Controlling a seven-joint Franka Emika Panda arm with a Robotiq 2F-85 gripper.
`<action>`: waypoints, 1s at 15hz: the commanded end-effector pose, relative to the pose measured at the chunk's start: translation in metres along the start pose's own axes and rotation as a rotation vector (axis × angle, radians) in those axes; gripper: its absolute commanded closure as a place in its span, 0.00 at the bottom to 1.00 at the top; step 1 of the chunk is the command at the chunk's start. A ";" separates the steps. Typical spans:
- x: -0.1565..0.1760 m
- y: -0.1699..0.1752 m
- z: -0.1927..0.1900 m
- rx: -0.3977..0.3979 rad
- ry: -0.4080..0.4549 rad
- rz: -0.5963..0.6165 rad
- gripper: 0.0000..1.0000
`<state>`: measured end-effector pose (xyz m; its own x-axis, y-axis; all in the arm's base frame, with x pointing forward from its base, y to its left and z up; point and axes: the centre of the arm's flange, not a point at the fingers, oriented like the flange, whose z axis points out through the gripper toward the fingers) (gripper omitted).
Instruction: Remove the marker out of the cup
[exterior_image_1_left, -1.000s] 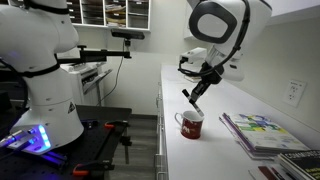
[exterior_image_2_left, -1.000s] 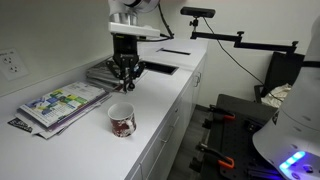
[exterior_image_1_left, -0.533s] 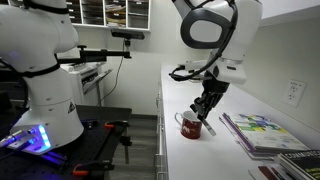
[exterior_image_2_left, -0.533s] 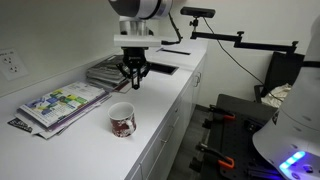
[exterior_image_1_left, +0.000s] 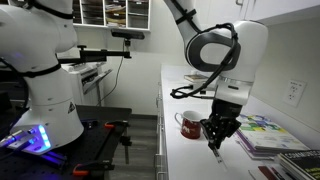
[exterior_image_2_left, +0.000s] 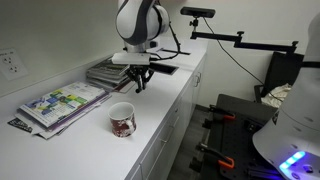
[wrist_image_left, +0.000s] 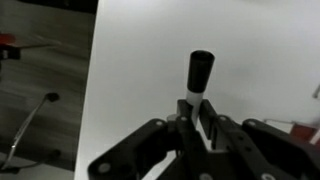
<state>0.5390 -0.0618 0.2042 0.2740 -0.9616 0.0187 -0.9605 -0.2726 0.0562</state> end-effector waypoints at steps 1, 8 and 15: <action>0.018 -0.017 0.010 -0.045 0.073 0.184 0.95; 0.081 -0.004 0.050 -0.133 0.136 0.568 0.95; 0.086 0.003 0.067 -0.176 0.157 0.721 0.95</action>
<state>0.5508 -0.1499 0.1344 -0.3625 -0.8992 0.2450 -0.9063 0.4014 0.1321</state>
